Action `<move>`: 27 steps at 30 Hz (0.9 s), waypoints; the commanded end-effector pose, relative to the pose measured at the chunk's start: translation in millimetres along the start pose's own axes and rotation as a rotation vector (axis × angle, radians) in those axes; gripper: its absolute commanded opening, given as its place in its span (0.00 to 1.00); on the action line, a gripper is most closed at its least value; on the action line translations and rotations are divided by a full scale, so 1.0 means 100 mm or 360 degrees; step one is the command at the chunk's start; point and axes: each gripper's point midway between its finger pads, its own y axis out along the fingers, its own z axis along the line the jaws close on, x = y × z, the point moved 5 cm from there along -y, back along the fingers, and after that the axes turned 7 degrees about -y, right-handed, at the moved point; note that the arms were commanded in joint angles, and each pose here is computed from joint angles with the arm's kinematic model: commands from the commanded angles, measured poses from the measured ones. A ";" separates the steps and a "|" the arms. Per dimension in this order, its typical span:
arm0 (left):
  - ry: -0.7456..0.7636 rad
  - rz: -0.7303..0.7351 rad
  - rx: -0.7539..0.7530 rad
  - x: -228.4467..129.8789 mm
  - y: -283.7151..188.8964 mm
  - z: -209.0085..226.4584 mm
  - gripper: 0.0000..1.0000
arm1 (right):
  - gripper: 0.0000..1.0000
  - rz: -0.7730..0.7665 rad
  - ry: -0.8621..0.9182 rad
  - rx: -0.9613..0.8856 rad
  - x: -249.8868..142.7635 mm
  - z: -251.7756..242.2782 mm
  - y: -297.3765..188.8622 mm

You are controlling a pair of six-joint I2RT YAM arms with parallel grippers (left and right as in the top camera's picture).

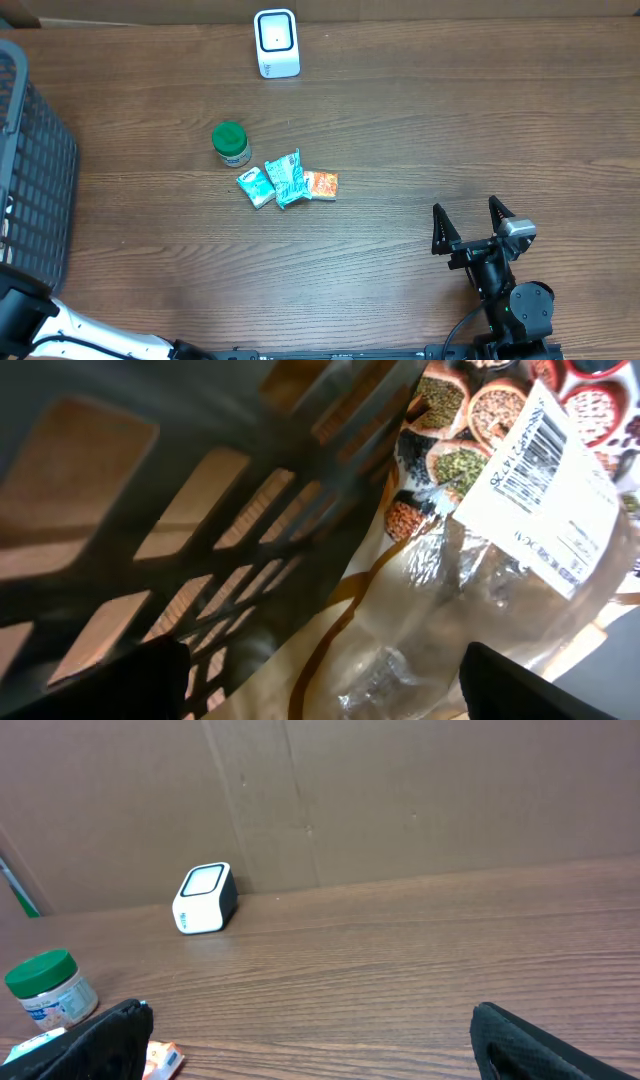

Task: Scan the item barcode
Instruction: 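Reach the left gripper into the basket and grasp the clear mushroom bag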

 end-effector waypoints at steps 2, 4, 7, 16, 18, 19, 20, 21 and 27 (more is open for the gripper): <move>0.0017 0.0045 -0.0101 -0.06 0.24 -0.07 0.89 | 1.00 0.0001 -0.0007 -0.0013 -0.03 -0.01 0.00; 0.0024 0.0109 -0.0165 -0.14 0.39 -0.15 0.86 | 1.00 0.0001 -0.0007 -0.0013 -0.03 -0.01 0.00; 0.0046 0.0226 -0.0224 -0.27 0.63 -0.28 0.70 | 1.00 0.0001 -0.0007 -0.0014 -0.03 -0.01 0.00; 0.0138 0.0227 -0.0295 -0.22 0.66 -0.63 0.04 | 1.00 0.0001 -0.0007 -0.0013 -0.03 -0.01 0.00; 0.0169 0.0231 -0.0306 -0.21 0.62 -0.72 0.04 | 1.00 0.0001 -0.0007 -0.0014 -0.03 -0.01 0.00; 0.0187 0.0228 -0.0311 -0.19 0.59 -0.77 0.04 | 1.00 0.0001 -0.0006 -0.0013 -0.03 -0.01 0.00; 0.0202 0.0221 -0.0316 -0.17 0.53 -0.83 0.04 | 1.00 0.0001 -0.0007 -0.0013 -0.03 -0.01 0.00; 0.0204 0.0207 -0.0317 -0.13 0.48 -0.86 0.04 | 1.00 0.0001 -0.0007 -0.0014 -0.03 -0.01 0.00; 0.0069 -0.0053 -0.0321 0.26 -0.26 -1.04 0.04 | 1.00 0.0001 -0.0007 -0.0014 -0.03 -0.01 0.00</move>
